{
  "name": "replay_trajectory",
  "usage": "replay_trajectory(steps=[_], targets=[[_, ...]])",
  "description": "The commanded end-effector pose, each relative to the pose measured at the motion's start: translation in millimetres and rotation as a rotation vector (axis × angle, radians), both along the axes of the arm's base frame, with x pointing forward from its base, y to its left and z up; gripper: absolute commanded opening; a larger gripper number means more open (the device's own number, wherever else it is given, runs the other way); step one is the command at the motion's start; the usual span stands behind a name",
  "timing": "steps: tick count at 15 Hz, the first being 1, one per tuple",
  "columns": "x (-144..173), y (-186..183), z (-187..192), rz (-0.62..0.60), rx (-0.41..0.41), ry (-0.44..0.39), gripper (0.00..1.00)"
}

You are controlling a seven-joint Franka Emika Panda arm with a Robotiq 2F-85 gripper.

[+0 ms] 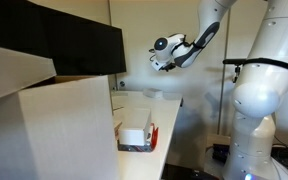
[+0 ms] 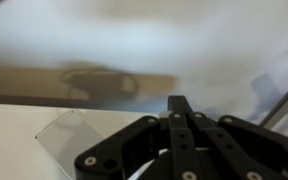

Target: Remove the small box from the top of the stack at the front and place it on the right side of the counter.

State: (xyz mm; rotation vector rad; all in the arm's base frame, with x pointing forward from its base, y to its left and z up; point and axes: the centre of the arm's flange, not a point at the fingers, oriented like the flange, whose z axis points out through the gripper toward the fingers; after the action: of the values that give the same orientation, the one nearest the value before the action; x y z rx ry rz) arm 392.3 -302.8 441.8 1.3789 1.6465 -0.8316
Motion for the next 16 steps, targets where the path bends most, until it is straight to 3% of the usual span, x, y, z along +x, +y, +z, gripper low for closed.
replay_trajectory(steps=[1, 5, 10, 16], targets=[[3, 45, 48, -0.089, 0.174, 0.062, 0.00], [21, 102, 56, -0.217, 0.387, 0.117, 0.00], [44, 174, 99, -0.380, 0.669, 0.160, 0.00], [47, 232, 123, -0.521, 1.007, 0.199, 0.00]])
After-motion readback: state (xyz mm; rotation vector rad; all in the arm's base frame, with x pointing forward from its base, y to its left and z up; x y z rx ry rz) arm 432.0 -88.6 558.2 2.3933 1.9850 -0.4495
